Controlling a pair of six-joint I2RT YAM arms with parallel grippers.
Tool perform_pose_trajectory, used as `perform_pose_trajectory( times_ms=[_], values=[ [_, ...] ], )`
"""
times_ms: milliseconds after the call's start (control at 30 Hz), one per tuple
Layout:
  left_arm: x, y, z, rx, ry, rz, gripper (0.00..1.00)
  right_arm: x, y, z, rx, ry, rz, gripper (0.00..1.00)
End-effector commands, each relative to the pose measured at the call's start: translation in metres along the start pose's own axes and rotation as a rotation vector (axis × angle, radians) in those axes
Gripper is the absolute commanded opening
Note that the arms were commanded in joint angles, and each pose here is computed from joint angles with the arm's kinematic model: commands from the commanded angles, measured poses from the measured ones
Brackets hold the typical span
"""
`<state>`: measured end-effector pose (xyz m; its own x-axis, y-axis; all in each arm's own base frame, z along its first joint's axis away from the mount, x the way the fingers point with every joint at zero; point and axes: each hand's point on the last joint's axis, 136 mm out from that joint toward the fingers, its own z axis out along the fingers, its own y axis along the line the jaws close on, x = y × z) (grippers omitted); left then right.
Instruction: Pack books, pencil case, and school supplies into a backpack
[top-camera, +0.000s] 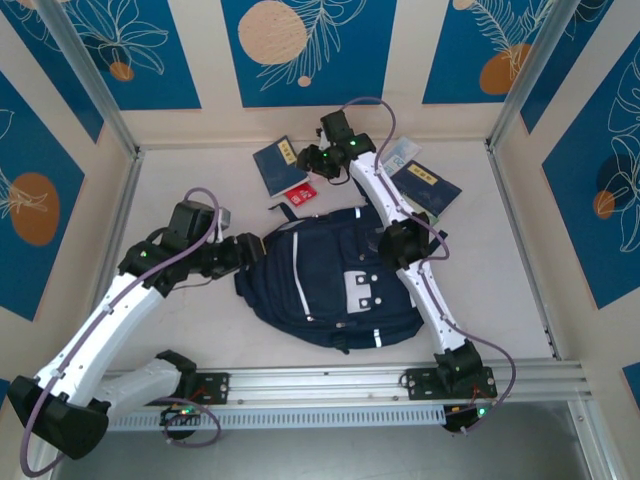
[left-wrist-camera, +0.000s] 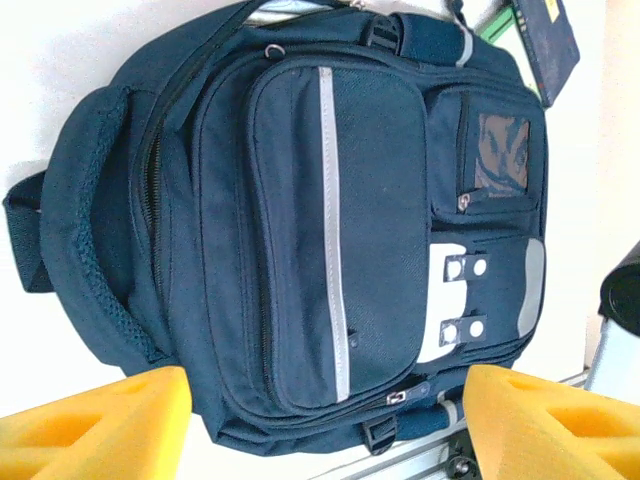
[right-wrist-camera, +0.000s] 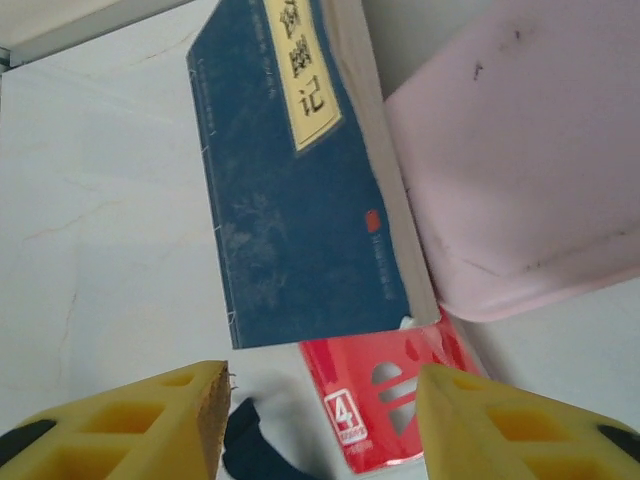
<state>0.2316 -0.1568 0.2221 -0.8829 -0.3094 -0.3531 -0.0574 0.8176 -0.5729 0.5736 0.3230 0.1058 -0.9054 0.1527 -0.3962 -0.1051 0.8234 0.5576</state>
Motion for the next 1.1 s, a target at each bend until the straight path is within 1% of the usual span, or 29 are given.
perform_pose_trajectory(
  times_ms=[0, 67, 133, 200, 233, 267, 367, 433, 500, 567, 633, 700, 800, 900, 1000, 1067],
  values=[
    [0.010, 0.009, -0.005, -0.020, 0.026, 0.024, 0.72, -0.004, 0.006, 0.014, -0.081, -0.015, 0.000, 0.50],
    [0.007, 0.010, -0.007, -0.037, 0.018, 0.043, 0.72, -0.005, 0.004, 0.020, -0.086, -0.028, -0.008, 0.45],
    [-0.005, 0.011, -0.010, -0.075, -0.024, 0.072, 0.70, -0.005, -0.004, 0.020, -0.047, -0.034, -0.002, 0.39],
    [-0.030, 0.014, -0.007, -0.136, -0.101, 0.098, 0.69, -0.006, -0.011, 0.007, 0.004, -0.037, -0.002, 0.38],
    [-0.041, 0.012, -0.002, -0.140, -0.123, 0.105, 0.69, -0.007, -0.013, 0.000, 0.033, -0.042, -0.019, 0.39],
    [-0.053, 0.006, 0.010, -0.127, -0.134, 0.100, 0.68, -0.009, -0.014, -0.010, 0.076, -0.054, -0.047, 0.41],
    [-0.082, -0.011, 0.056, -0.087, -0.109, 0.051, 0.70, -0.014, -0.028, -0.047, 0.254, -0.083, -0.132, 0.46],
    [-0.104, -0.015, 0.086, -0.077, -0.110, 0.022, 0.71, -0.014, -0.038, -0.071, 0.353, -0.078, -0.177, 0.46],
    [-0.131, -0.016, 0.113, -0.099, -0.134, 0.040, 0.72, -0.014, -0.047, -0.095, 0.442, -0.077, -0.198, 0.46],
    [-0.158, -0.023, 0.134, -0.140, -0.140, 0.127, 0.73, -0.015, -0.058, -0.117, 0.514, -0.081, -0.180, 0.48],
    [-0.180, -0.026, 0.154, -0.194, -0.137, 0.243, 0.74, -0.016, -0.069, -0.139, 0.554, -0.082, -0.130, 0.49],
    [-0.200, -0.023, 0.174, -0.288, -0.153, 0.413, 0.76, -0.019, -0.073, -0.159, 0.595, -0.098, -0.127, 0.52],
    [-0.221, -0.018, 0.200, -0.408, -0.163, 0.654, 0.79, -0.022, -0.073, -0.181, 0.609, -0.107, -0.131, 0.56],
    [-0.225, -0.011, 0.232, -0.481, -0.142, 0.857, 0.80, -0.022, -0.083, -0.210, 0.627, -0.104, -0.083, 0.60],
    [-0.214, -0.012, 0.264, -0.438, -0.113, 1.024, 0.84, -0.019, -0.093, -0.239, 0.637, -0.097, -0.027, 0.63],
    [-0.209, -0.011, 0.282, -0.423, -0.087, 1.084, 0.85, -0.019, -0.098, -0.259, 0.654, -0.108, -0.011, 0.64]
  ],
)
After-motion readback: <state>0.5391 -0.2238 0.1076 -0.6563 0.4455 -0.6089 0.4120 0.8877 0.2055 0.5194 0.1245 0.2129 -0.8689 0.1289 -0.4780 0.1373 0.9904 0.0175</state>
